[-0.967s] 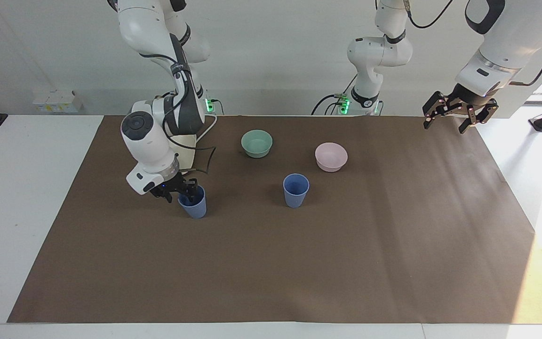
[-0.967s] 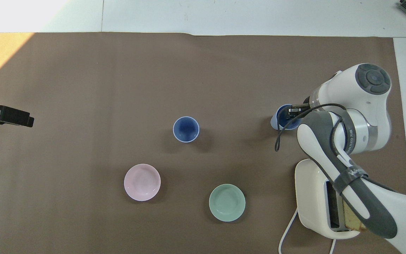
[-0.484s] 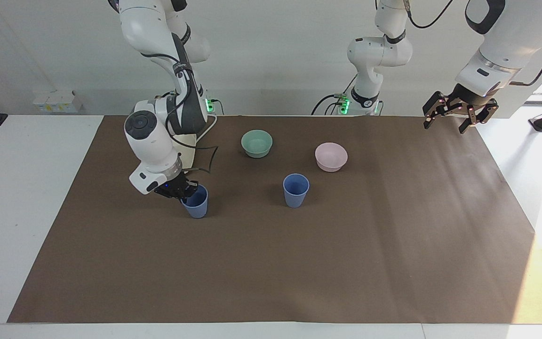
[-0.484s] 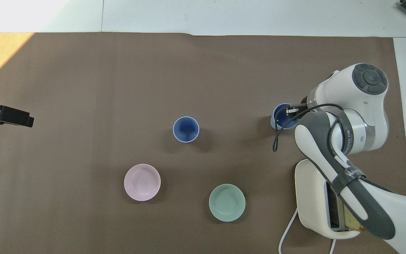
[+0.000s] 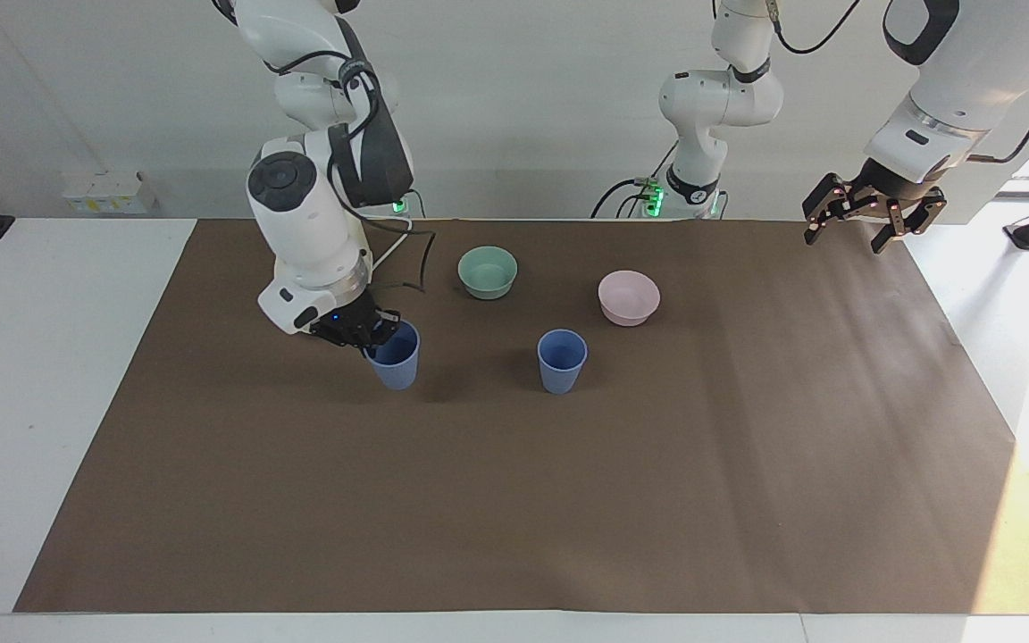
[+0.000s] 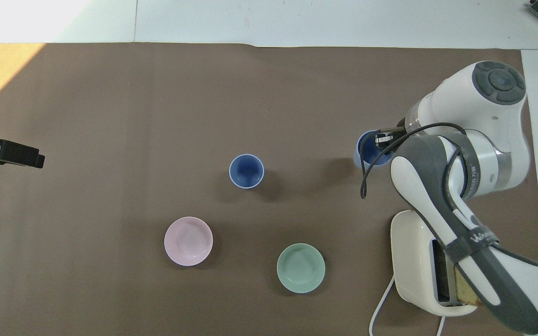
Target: Stack blue cups with both arms
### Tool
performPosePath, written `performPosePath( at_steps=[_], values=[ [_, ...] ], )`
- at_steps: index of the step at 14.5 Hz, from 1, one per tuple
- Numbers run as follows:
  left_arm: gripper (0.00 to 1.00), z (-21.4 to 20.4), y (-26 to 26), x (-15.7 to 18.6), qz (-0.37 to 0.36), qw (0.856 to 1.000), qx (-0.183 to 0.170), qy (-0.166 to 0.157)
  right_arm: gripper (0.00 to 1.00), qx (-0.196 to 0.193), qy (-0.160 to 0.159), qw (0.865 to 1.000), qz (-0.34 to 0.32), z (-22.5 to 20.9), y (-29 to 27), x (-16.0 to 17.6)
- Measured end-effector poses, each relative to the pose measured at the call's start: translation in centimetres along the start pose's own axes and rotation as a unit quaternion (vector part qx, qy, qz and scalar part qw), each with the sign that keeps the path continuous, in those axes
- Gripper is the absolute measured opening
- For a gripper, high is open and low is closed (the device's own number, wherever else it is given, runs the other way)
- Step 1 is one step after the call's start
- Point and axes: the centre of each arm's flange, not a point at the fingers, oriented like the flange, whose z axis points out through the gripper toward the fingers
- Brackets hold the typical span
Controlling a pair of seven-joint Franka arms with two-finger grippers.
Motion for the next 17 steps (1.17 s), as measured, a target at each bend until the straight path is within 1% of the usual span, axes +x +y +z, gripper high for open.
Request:
performPosePath(
  at_steps=[2, 4, 7, 9, 11, 13, 17],
  values=[
    [1.0, 0.0, 0.0, 0.0, 0.0, 1.0, 0.0, 0.0, 0.04, 0.004, 0.003, 1.0, 0.003, -1.0, -5.9, -1.9],
    [1.0, 0.0, 0.0, 0.0, 0.0, 1.0, 0.0, 0.0, 0.04, 0.005, 0.003, 1.0, 0.015, -1.0, -11.3, -4.3],
    [1.0, 0.0, 0.0, 0.0, 0.0, 1.0, 0.0, 0.0, 0.04, 0.015, 0.014, 1.0, 0.023, -2.2, -16.9, -7.1],
    [1.0, 0.0, 0.0, 0.0, 0.0, 1.0, 0.0, 0.0, 0.04, 0.02, 0.02, 0.999, 0.027, -2.9, -18.6, -8.0],
    [1.0, 0.0, 0.0, 0.0, 0.0, 1.0, 0.0, 0.0, 0.04, 0.022, 0.021, 0.999, 0.025, -2.7, -19.3, -8.2],
    [1.0, 0.0, 0.0, 0.0, 0.0, 1.0, 0.0, 0.0, 0.04, 0.031, 0.028, 0.999, 0.028, -2.0, -20.1, -8.0],
    [1.0, 0.0, 0.0, 0.0, 0.0, 1.0, 0.0, 0.0, 0.04, 0.039, 0.033, 0.998, 0.031, -0.5, -20.4, -7.0]
  ],
)
